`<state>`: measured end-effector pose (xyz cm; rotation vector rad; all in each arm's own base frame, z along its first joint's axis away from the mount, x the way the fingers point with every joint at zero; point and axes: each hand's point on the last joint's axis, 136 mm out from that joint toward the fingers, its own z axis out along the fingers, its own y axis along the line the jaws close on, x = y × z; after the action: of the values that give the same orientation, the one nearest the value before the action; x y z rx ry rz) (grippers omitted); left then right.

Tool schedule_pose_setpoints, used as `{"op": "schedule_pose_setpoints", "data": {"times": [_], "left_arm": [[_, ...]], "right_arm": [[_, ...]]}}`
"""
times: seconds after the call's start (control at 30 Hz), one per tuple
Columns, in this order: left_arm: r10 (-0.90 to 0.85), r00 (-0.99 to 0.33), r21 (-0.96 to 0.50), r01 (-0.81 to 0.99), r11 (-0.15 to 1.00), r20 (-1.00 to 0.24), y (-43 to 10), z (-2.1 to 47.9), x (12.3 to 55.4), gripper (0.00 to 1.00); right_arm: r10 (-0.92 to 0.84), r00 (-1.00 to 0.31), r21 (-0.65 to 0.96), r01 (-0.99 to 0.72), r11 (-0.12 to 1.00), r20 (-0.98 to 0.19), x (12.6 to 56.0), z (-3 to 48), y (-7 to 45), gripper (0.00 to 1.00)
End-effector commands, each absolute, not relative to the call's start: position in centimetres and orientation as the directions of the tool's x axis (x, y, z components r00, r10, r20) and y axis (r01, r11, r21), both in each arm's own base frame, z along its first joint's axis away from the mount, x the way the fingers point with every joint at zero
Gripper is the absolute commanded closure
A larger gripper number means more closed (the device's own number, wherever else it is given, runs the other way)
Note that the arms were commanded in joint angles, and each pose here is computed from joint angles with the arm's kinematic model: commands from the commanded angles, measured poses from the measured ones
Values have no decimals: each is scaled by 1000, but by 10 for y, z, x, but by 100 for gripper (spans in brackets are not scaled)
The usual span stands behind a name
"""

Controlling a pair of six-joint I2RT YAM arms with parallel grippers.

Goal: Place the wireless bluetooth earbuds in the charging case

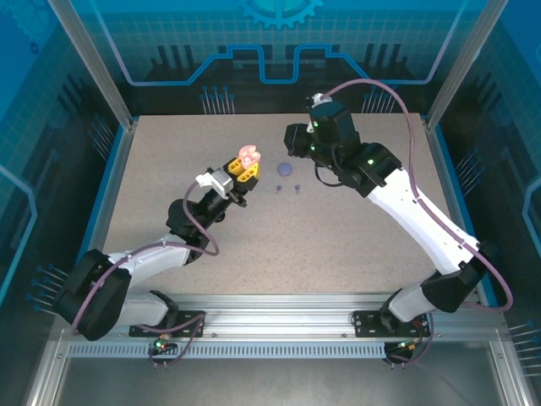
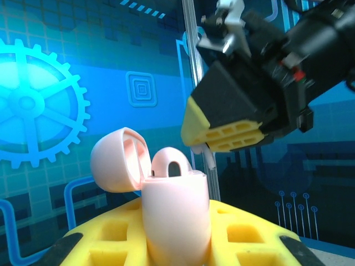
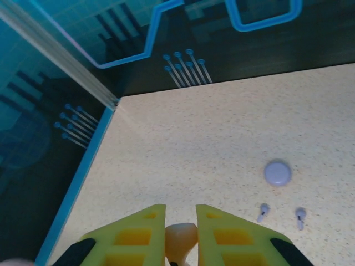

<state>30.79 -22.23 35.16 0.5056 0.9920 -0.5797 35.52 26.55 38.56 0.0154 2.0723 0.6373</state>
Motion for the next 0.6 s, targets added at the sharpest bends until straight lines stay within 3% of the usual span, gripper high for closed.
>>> {"op": "schedule_pose_setpoints", "data": {"times": [0.0, 0.57], "left_arm": [[-239, 478, 168, 663, 730, -845, -226, 370, 305, 100], [-241, 472, 170, 673, 720, -848, -234, 370, 309, 100]], "right_arm": [[272, -480, 447, -300, 842, -834, 344, 422, 276, 84], [266, -432, 448, -401, 799, -862, 321, 439, 315, 84]]}}
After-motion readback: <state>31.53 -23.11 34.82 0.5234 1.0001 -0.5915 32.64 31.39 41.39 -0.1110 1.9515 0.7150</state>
